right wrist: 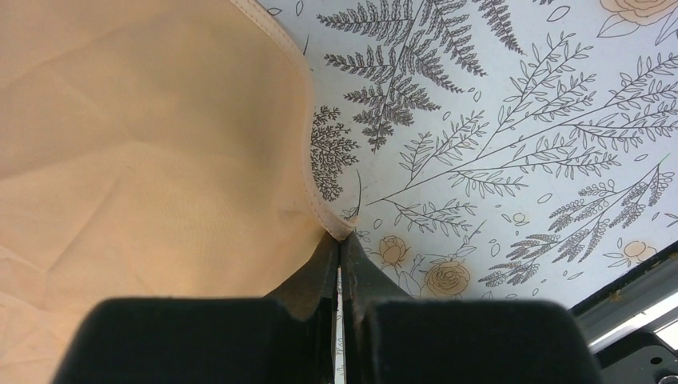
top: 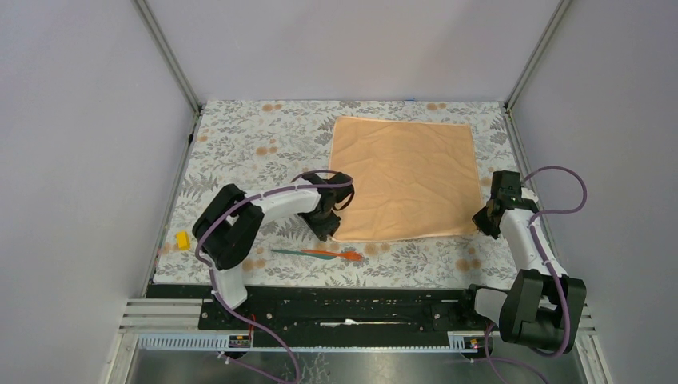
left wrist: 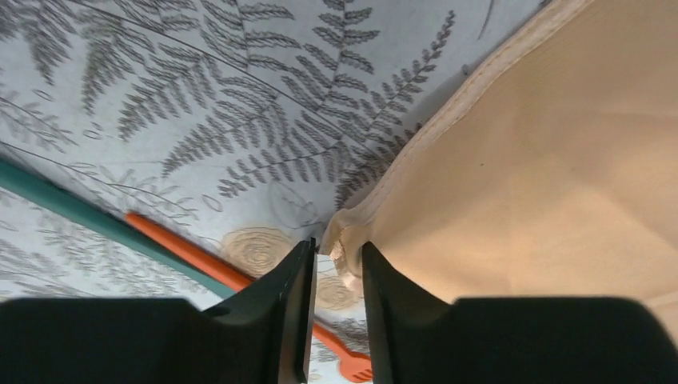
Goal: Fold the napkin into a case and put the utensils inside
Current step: Fold and flatten the napkin at the center of the board.
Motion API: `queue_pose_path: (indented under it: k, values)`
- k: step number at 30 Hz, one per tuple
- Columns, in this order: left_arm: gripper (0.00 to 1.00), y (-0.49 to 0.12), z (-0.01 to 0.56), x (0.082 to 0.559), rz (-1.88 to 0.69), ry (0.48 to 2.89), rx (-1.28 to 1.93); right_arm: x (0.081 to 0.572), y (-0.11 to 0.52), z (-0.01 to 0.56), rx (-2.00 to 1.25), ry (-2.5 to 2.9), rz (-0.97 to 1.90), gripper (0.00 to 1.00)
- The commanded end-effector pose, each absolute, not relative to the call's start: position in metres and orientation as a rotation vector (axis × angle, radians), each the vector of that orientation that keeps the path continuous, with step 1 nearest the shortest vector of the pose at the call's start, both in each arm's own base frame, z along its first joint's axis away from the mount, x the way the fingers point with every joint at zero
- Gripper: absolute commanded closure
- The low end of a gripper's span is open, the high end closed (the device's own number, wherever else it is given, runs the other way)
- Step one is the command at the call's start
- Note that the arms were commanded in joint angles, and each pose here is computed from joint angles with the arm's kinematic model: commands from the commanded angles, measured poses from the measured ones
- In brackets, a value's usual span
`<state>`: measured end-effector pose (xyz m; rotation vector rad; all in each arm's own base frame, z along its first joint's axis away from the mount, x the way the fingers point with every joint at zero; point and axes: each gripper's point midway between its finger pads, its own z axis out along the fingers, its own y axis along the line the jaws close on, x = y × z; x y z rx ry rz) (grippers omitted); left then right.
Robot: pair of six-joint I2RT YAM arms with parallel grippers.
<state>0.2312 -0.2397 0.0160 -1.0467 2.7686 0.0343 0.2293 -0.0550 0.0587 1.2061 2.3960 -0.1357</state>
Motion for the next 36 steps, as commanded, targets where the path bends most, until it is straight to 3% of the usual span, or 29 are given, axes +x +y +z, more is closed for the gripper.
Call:
queue_pose_path:
  k: [1,3,6,17,25,36]
  values:
    - [0.52,-0.225,0.031,0.226,0.046,2.745,-1.072,0.233,-0.054,0.064,1.167,2.375,-0.129,1.0]
    - [0.39,-0.225,0.038,0.227,0.021,2.734,-1.068,0.232,-0.054,0.063,1.166,2.377,-0.131,1.0]
    - [0.3,-0.225,0.045,0.23,-0.001,2.715,-1.071,0.233,-0.053,0.063,1.161,2.379,-0.13,1.0]
    - [0.33,-0.226,0.027,0.226,0.034,2.728,-1.144,0.235,-0.048,0.062,1.145,2.389,-0.106,1.0]
    - [0.42,-0.219,0.007,0.222,0.112,2.724,-1.206,0.236,-0.044,0.058,1.128,2.409,-0.088,1.0]
    - [0.71,-0.208,-0.018,0.215,0.166,2.708,-1.251,0.235,-0.044,0.06,1.12,2.405,-0.1,1.0]
